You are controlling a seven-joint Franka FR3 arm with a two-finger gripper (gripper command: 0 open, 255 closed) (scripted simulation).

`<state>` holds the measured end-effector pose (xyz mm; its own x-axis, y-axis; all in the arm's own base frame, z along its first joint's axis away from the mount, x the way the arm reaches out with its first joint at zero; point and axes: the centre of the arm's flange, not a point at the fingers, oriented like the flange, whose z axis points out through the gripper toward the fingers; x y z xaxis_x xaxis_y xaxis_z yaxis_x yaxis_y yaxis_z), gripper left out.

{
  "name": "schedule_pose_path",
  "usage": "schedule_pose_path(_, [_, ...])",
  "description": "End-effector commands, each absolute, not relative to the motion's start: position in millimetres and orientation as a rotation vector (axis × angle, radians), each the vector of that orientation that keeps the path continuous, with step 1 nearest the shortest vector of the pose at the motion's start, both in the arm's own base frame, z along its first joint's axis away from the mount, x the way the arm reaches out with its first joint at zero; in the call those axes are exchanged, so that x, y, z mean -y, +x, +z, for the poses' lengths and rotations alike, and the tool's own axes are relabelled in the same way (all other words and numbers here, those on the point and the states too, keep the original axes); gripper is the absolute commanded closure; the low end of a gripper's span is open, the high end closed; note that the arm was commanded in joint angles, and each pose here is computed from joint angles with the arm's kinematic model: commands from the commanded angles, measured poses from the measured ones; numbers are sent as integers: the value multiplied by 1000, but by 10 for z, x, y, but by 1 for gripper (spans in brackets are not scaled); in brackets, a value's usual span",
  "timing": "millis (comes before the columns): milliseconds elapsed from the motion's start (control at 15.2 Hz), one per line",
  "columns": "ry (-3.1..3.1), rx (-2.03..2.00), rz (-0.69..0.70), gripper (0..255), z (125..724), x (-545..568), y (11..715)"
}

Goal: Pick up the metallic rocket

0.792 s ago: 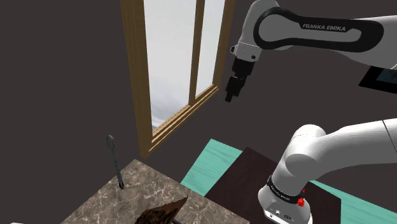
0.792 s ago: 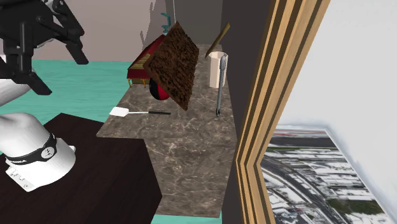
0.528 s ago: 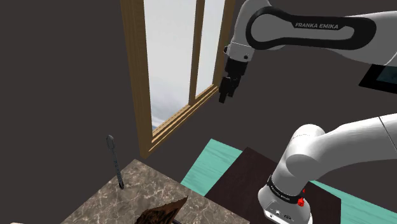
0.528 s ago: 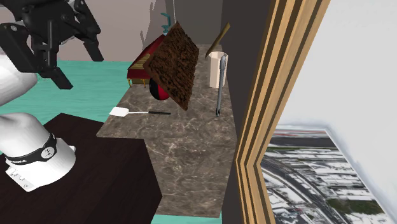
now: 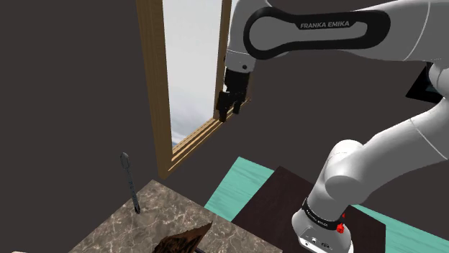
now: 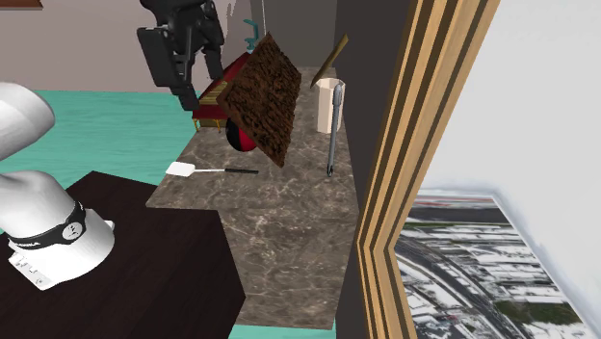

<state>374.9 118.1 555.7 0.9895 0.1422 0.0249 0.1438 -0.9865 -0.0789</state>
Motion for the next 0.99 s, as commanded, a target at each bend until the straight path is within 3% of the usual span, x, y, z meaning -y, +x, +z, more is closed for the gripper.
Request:
schedule_pose_path(0, [-3056,223,-16,0,5518,-1406,3884])
schedule_pose_path(924, [-3078,254,74,0,5249,-3076,4812])
